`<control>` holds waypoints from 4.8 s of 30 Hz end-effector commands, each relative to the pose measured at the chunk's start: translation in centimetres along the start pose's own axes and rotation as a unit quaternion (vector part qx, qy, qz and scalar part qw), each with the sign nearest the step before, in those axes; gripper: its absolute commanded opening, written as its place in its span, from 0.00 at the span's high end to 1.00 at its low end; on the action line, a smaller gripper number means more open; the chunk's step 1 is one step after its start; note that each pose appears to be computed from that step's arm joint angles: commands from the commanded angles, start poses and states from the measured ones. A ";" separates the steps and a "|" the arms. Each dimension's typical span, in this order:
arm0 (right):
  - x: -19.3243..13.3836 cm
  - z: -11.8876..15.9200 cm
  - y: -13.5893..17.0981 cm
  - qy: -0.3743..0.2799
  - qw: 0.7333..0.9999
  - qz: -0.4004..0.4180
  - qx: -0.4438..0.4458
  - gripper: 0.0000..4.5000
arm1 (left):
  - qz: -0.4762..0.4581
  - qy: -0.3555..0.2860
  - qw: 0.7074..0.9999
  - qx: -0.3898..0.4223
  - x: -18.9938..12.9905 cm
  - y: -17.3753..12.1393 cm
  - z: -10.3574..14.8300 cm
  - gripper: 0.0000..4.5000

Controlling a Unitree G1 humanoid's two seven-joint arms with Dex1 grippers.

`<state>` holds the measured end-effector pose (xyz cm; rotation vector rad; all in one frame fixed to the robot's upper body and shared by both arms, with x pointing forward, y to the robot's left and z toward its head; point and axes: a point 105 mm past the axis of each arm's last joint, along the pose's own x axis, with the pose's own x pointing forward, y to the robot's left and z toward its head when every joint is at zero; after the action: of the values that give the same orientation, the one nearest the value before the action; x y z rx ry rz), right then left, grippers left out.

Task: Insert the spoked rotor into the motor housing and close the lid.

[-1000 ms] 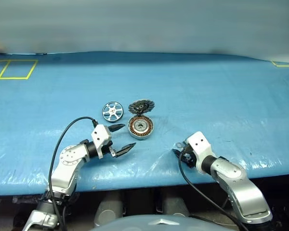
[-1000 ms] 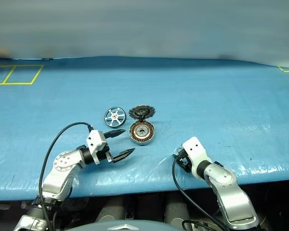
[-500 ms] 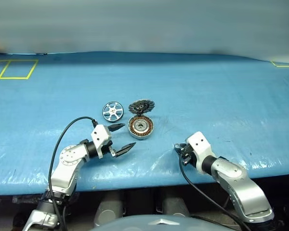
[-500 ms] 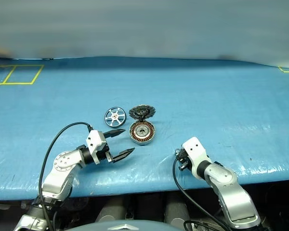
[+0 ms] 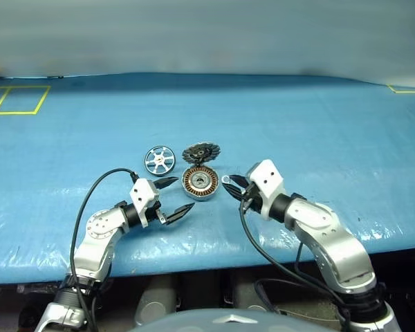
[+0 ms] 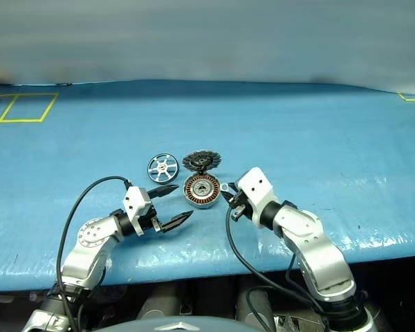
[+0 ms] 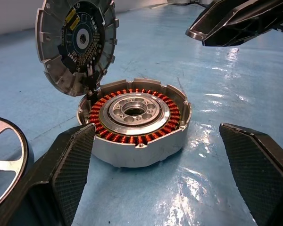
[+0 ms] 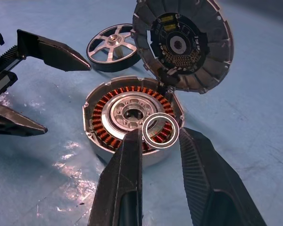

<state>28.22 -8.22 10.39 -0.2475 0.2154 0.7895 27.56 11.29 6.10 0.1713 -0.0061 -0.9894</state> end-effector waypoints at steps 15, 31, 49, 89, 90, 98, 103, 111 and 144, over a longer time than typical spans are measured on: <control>5.7 0.4 0.9 -0.013 0.999 0.044 0.000 0.83 | 0.019 -0.013 0.999 0.025 -0.5 0.3 0.6 0.00; 6.0 -0.5 1.5 0.002 0.998 0.062 0.004 0.83 | 0.025 -0.011 0.999 0.033 -0.6 0.3 0.7 0.00; 6.3 -0.8 1.2 0.010 0.998 0.059 0.003 0.83 | 0.029 -0.011 0.999 0.036 -0.6 0.2 0.7 0.00; 7.6 1.2 1.1 -0.031 0.998 0.058 0.017 0.89 | 0.038 -0.003 0.998 0.046 -0.8 0.3 0.6 0.00; 7.6 1.2 1.2 -0.030 0.998 0.059 0.016 0.89 | 0.038 -0.003 0.998 0.046 -0.8 0.3 0.6 0.00; 8.3 -0.9 1.5 0.015 0.998 0.061 0.015 0.89 | 0.043 -0.001 0.998 0.049 -0.9 0.4 0.6 0.00; 8.3 -2.8 2.0 0.061 0.996 0.066 -0.017 0.89 | 0.043 -0.001 0.998 0.048 -1.0 0.4 0.6 0.00; 7.8 -1.5 1.8 0.030 0.998 0.060 -0.002 0.89 | 0.042 -0.001 0.998 0.047 -1.0 0.3 0.6 0.00; 6.9 1.7 1.3 -0.046 0.997 0.051 0.039 0.89 | 0.062 0.005 0.997 0.049 -1.6 1.4 0.7 0.00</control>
<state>32.11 -2.36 7.33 -0.1556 0.2609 0.8824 27.60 13.20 5.49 0.2432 0.0057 -0.8747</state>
